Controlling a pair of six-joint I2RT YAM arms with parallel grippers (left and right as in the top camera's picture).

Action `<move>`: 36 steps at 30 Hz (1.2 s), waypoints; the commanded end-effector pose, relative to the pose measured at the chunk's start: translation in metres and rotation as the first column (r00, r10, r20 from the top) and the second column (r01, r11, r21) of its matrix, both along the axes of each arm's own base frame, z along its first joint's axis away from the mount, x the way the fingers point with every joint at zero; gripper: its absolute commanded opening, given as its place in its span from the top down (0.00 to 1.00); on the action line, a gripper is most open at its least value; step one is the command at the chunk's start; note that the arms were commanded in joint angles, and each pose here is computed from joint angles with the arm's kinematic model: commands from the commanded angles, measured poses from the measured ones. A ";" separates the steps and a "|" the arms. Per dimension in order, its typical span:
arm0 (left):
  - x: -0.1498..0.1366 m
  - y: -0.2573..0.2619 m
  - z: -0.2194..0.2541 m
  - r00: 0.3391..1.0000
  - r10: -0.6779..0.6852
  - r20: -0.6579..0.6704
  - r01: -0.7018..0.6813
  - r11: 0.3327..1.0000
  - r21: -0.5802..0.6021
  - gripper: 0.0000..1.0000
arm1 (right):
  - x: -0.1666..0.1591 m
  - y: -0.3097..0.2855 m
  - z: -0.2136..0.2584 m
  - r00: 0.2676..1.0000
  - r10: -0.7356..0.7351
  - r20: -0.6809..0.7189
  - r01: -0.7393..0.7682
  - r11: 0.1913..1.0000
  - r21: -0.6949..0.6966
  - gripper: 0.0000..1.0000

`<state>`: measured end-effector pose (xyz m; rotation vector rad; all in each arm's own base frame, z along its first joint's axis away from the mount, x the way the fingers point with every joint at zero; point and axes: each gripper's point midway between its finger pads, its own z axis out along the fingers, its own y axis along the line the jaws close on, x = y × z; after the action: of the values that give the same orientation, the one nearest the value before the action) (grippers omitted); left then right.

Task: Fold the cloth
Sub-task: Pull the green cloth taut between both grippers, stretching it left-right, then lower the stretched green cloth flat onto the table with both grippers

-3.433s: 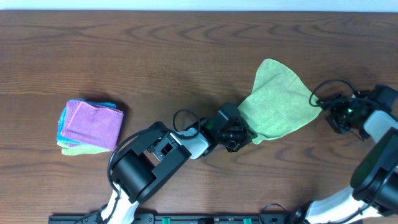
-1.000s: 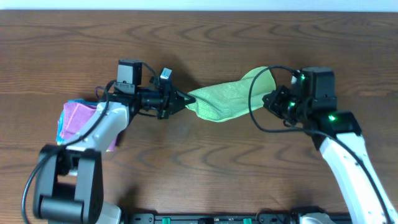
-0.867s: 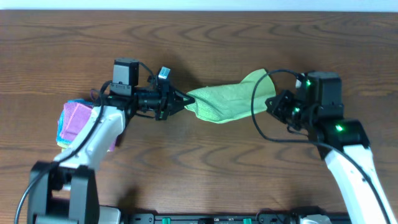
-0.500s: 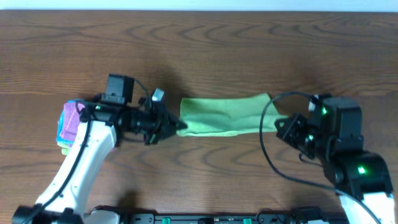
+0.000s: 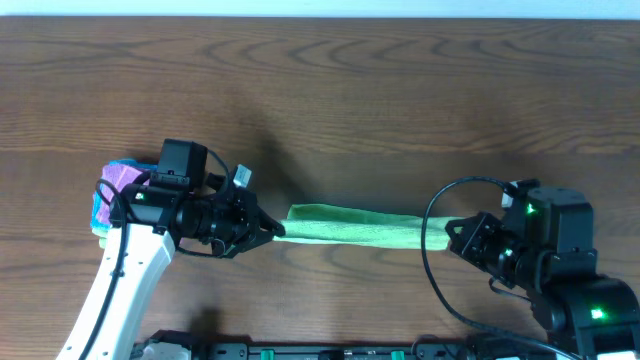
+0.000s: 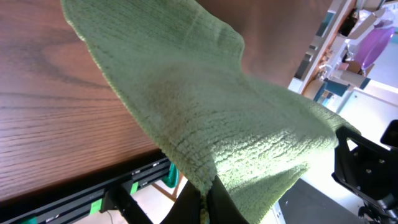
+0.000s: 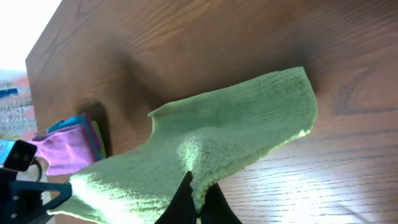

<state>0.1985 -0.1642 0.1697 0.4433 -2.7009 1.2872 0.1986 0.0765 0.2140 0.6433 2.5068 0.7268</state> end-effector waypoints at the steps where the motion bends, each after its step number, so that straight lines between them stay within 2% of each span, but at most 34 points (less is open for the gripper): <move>1: 0.000 0.006 -0.003 1.000 -0.002 0.015 0.002 0.999 0.038 0.94 | -0.004 0.005 0.000 0.999 0.036 0.002 -0.036 0.999 0.009 0.99; 6: -0.012 0.005 0.000 1.000 -0.014 -0.021 0.014 0.999 0.044 0.94 | -0.012 0.013 0.009 0.998 0.055 -0.006 -0.055 0.996 0.068 0.99; 19: -0.041 -0.006 0.028 1.000 -0.015 -0.022 0.016 0.998 0.061 0.94 | -0.048 0.009 0.050 0.999 0.054 -0.003 -0.054 0.997 0.063 0.98; 36: -0.044 -0.005 0.059 1.000 0.002 -0.004 -0.002 0.996 0.095 0.94 | -0.068 0.005 0.073 0.999 0.039 -0.007 -0.039 0.997 0.065 0.99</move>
<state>0.1518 -0.1727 0.2228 0.4475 -2.7257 1.1761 0.1320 0.0821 0.2824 0.6175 2.5308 0.8219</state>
